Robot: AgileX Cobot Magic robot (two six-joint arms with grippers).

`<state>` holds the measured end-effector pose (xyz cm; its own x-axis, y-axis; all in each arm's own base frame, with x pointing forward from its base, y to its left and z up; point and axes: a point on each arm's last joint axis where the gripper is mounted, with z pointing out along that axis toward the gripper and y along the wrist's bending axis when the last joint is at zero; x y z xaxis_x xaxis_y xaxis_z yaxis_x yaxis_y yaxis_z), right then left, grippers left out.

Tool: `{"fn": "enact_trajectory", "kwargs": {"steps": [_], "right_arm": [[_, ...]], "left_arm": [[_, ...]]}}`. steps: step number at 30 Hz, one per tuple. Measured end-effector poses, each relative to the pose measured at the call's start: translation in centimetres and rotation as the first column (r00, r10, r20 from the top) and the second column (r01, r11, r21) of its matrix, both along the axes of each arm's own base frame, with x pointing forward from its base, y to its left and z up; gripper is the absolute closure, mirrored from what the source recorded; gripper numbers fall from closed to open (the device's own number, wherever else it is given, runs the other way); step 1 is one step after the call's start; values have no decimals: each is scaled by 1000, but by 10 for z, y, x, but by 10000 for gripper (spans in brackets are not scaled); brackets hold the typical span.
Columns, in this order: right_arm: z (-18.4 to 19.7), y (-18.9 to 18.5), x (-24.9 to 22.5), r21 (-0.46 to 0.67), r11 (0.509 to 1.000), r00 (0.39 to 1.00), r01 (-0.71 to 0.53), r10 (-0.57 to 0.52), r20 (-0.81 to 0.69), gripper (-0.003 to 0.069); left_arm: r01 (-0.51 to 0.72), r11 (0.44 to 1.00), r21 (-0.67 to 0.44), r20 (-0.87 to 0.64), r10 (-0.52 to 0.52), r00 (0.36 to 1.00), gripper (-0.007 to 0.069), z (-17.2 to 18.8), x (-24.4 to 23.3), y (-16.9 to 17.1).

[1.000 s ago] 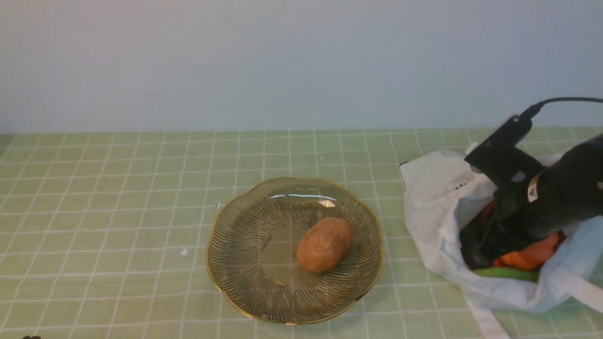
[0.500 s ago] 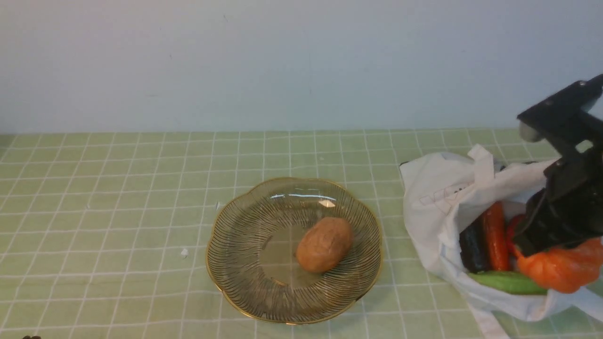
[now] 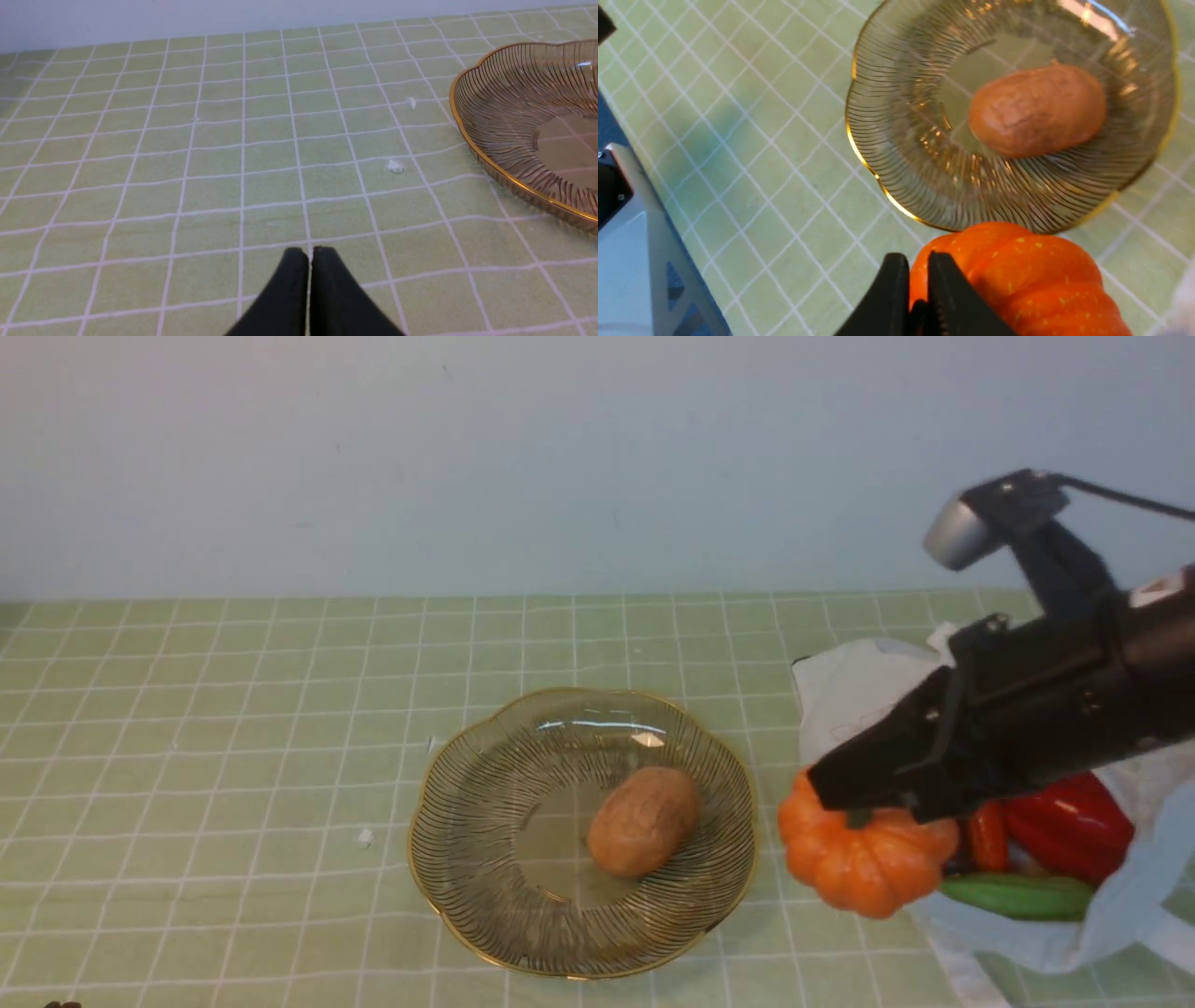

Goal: Take vegetables from bag on green coffee tablecloth place on plate.

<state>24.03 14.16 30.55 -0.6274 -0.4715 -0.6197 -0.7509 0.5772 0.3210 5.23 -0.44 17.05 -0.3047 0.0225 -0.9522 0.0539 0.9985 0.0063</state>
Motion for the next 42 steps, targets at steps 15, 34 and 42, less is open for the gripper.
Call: {"fn": "enact_trajectory", "kwargs": {"steps": [15,34,42], "right_arm": [[-61,117,65,-61,988,990,-139,139,5,624],[-39,152,102,-43,995,995,-91,92,39,262],[80,79,77,-152,982,984,116,-93,151,574]], "left_arm": [[0,1000,0,0,0,1000,630,0,0,0],[0,1000,0,0,0,1000,630,0,0,0],[0,1000,0,0,0,1000,630,0,0,0]]}}
